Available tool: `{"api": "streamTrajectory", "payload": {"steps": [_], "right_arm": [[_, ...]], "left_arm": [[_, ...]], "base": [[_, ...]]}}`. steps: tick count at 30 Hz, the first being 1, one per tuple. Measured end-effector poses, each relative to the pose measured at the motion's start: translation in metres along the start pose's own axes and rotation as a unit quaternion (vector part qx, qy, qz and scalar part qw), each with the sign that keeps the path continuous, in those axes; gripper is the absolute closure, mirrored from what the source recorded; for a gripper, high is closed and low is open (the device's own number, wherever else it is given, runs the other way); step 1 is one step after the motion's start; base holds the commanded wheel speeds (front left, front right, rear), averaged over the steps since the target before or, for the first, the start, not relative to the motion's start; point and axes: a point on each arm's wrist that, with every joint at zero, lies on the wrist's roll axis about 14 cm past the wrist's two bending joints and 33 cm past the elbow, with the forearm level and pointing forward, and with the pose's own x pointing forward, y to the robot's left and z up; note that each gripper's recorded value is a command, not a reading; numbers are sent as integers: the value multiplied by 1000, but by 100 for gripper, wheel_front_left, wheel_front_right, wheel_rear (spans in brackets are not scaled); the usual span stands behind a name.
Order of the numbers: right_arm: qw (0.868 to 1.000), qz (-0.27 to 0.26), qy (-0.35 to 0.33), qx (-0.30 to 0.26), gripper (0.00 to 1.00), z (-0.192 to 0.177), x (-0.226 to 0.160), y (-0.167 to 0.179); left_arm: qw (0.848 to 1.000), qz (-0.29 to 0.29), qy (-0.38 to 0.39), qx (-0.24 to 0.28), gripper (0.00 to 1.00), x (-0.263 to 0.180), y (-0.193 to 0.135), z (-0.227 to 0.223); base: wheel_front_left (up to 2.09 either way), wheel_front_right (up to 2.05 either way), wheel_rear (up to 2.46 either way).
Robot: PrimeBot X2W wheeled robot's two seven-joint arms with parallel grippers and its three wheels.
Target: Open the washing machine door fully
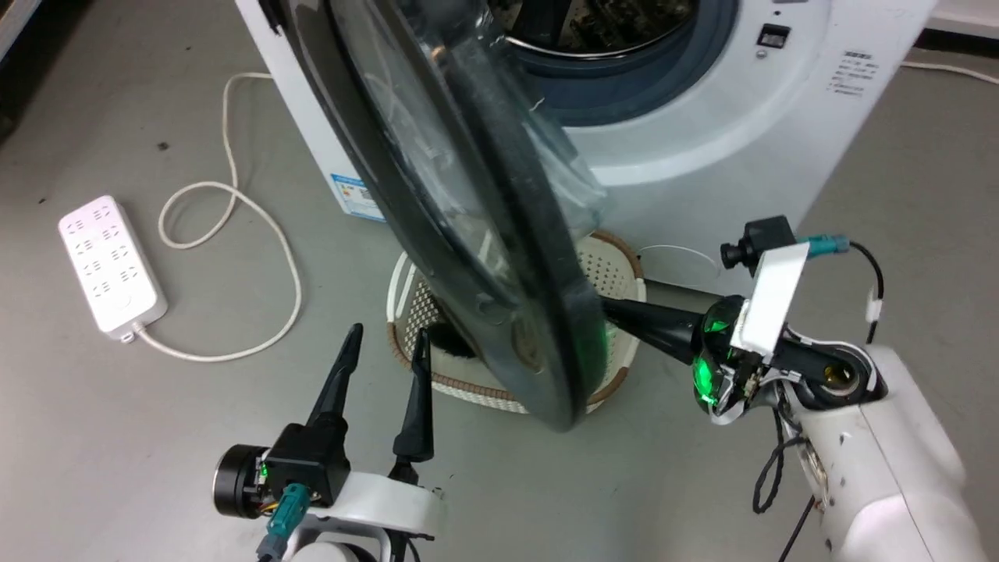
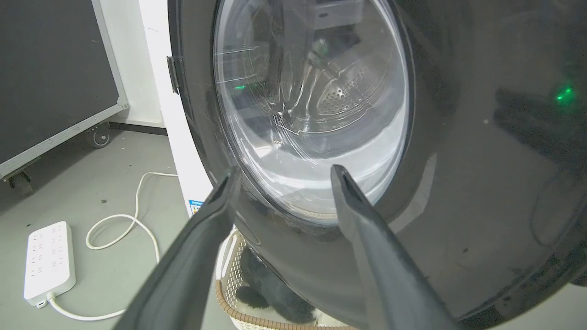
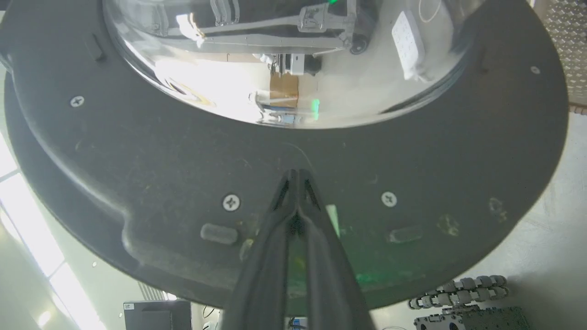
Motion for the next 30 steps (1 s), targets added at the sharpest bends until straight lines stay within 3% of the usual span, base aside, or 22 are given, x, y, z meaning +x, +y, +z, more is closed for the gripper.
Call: {"api": "streamTrajectory", "payload": {"steps": [2, 3, 4, 5, 8, 10, 11, 12, 14, 15, 16, 20, 23, 26, 30], "right_arm": [[1000, -3, -23, -7, 100, 4, -4, 0], [999, -7, -41, -9, 53, 8, -8, -1], [998, -12, -62, -15, 53, 14, -14, -2], [996, -15, -83, -21, 0, 20, -20, -1], [984, -23, -162, -67, 0, 46, -47, 11], [964, -31, -233, -127, 0, 69, -73, 29], [947, -38, -273, -165, 0, 80, -89, 40], [924, -48, -313, -214, 0, 89, -106, 53], [866, -84, -367, -328, 0, 96, -136, 75], [803, -106, -410, -419, 0, 94, -161, 93], [803, -106, -410, -419, 0, 94, -161, 93], [682, -156, -464, -543, 0, 84, -207, 100], [620, -187, -485, -588, 0, 70, -232, 93], [577, -233, -498, -604, 0, 47, -252, 73], [571, -255, -503, -597, 0, 26, -251, 56]], "left_arm": [[1000, -4, -3, -2, 0, 1, -2, 2], [1000, -5, -4, -2, 0, 2, -4, 2], [1000, -8, -6, -4, 0, 2, -5, 3], [1000, -10, -7, -6, 0, 3, -7, 4], [1000, -18, -12, -13, 0, 4, -12, 7], [999, -27, -16, -18, 0, 5, -16, 9], [999, -29, -18, -20, 0, 6, -18, 11], [999, -33, -21, -22, 0, 7, -19, 12], [999, -37, -25, -24, 0, 9, -22, 14], [998, -43, -31, -26, 0, 11, -25, 18], [998, -43, -31, -26, 0, 11, -25, 18], [998, -50, -41, -26, 0, 15, -28, 24], [997, -50, -50, -27, 0, 17, -27, 29], [997, -52, -52, -27, 0, 15, -28, 30], [997, -63, -45, -26, 0, 10, -33, 26]], "base": [[0, 0, 0], [0, 0, 0], [0, 0, 0], [0, 0, 0], [0, 0, 0], [0, 0, 0], [0, 0, 0], [0, 0, 0], [0, 0, 0], [0, 0, 0], [0, 0, 0], [0, 0, 0], [0, 0, 0], [0, 0, 0], [0, 0, 0]]}}
